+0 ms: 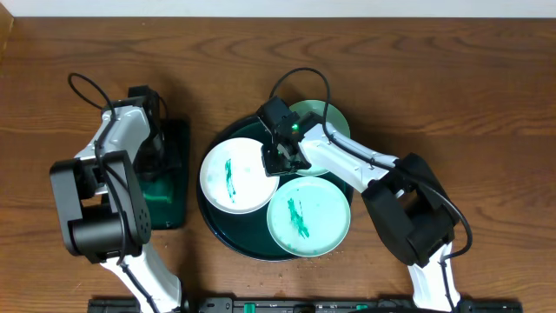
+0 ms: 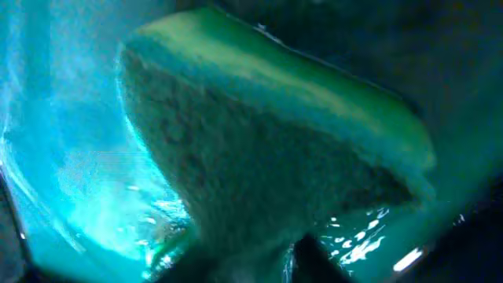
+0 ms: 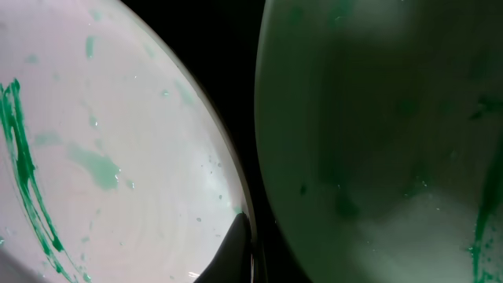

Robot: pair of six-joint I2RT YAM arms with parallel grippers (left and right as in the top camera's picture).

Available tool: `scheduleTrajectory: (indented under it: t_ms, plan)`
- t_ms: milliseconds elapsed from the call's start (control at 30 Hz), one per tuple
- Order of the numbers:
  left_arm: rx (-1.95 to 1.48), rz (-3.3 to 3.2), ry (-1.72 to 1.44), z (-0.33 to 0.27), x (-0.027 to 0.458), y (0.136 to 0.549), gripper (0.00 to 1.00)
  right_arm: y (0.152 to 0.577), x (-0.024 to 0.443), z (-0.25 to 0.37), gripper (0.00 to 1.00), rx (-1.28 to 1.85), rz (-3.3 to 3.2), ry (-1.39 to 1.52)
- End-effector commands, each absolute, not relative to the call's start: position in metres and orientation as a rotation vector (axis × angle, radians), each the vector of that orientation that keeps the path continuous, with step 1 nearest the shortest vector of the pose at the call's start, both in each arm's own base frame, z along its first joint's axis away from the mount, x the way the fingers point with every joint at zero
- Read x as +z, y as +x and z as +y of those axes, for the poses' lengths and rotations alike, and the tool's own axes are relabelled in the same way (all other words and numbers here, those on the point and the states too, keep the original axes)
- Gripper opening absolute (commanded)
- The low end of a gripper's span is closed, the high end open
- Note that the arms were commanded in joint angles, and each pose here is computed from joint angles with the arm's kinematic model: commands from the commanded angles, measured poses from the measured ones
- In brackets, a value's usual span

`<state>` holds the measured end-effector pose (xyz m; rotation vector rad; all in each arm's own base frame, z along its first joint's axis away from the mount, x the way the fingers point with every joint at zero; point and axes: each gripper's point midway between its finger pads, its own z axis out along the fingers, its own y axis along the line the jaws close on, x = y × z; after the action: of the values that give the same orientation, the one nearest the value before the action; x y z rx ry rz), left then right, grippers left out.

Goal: Clean dirty plates on tray and stack at the side
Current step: 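Grasp the green sponge from the left tray with the left gripper, then scrub the left white plate with the sponge while right gripper holds it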

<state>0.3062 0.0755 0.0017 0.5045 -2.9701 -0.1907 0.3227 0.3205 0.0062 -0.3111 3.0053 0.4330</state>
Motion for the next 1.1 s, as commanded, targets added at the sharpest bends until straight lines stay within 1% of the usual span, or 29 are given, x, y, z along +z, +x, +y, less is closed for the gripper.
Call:
scheduleTrajectory:
  t_ms: [0,133,233,333,467,567,667,733,800,967,1067]
  plan:
    - [-0.134,-2.930,0.499,0.071,-0.017,0.301,0.07,0.321,-0.006,0.323,0.01,0.426,3.015,-0.352]
    - [-0.130,-2.962,0.507,0.071,-0.010,0.307,0.07,0.321,-0.006,0.324,0.01,0.433,3.015,-0.353]
    - [-0.086,-3.016,0.522,0.068,0.007,0.317,0.07,0.321,-0.006,0.324,0.01,0.434,3.015,-0.353]
    - [0.010,-3.104,0.535,0.057,0.036,0.328,0.07,0.321,-0.006,0.324,0.01,0.434,3.015,-0.353]
    - [0.025,-3.230,0.518,0.046,0.081,0.333,0.07,0.322,-0.006,0.324,0.01,0.436,3.014,-0.350]
    - [0.047,-3.300,0.511,0.032,0.106,0.334,0.07,0.323,-0.006,0.324,0.01,0.440,3.012,-0.348]
    - [0.159,-3.343,0.473,0.005,0.120,0.336,0.07,0.323,-0.005,0.324,0.01,0.445,3.014,-0.346]
    - [0.192,-3.306,0.579,-0.009,0.119,0.334,0.07,0.323,-0.005,0.324,0.01,0.445,3.014,-0.346]
    - [0.200,-3.269,0.612,-0.022,0.111,0.330,0.07,0.323,-0.005,0.324,0.01,0.445,3.015,-0.344]
    - [0.176,-3.198,0.522,-0.050,0.078,0.318,0.07,0.322,-0.006,0.324,0.01,0.447,3.018,-0.344]
    - [0.144,-3.124,0.555,-0.053,0.056,0.310,0.07,0.322,-0.006,0.323,0.01,0.447,3.019,-0.344]
